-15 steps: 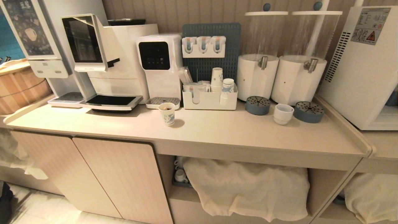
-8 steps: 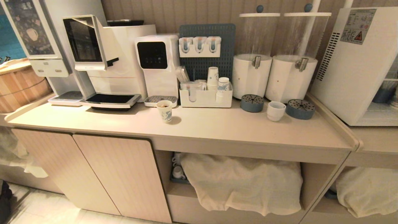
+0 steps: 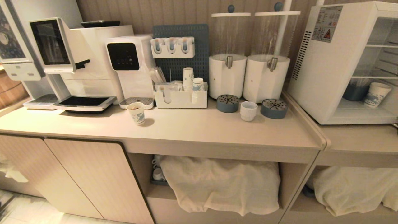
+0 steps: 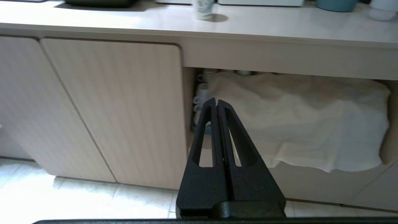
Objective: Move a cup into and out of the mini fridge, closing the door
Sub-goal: Close the freezer door
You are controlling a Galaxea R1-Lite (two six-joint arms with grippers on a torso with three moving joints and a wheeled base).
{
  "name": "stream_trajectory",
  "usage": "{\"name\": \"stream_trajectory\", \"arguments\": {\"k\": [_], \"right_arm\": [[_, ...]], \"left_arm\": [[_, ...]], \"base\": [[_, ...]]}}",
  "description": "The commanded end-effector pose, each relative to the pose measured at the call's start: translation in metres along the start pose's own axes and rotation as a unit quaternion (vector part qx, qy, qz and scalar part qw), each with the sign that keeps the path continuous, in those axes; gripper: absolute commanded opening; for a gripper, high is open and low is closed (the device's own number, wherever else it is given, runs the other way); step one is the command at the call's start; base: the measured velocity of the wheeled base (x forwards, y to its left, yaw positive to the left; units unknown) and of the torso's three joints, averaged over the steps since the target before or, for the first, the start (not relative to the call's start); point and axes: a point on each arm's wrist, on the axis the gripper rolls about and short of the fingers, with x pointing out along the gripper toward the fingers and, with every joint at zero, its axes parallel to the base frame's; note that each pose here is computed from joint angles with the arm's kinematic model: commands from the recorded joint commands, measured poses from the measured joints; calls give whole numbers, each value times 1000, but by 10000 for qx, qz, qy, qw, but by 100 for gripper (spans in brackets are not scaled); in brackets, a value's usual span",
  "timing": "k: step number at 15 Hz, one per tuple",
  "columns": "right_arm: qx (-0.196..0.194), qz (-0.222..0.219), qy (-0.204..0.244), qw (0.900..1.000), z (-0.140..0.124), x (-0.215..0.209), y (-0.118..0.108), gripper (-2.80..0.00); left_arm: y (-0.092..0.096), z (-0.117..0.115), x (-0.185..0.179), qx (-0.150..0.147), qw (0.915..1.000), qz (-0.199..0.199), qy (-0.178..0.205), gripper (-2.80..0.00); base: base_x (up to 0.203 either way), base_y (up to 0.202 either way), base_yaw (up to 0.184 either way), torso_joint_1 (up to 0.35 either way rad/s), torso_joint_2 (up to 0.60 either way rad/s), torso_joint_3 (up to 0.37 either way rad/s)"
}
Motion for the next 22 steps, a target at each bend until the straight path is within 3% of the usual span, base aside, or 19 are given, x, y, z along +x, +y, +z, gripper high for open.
{"name": "stream_trajectory", "arguments": {"k": [1, 22], "right_arm": [[-3, 3, 14, 10000, 0, 0, 0, -280], [-3, 5, 67, 10000, 0, 1, 0, -280]], "left_arm": [[0, 0, 0, -2, 10000, 3, 3, -280], [0, 0, 0, -2, 10000, 3, 3, -280]], "base": [[0, -190, -8, -3, 2, 0], [0, -192, -7, 3, 2, 0]]}}
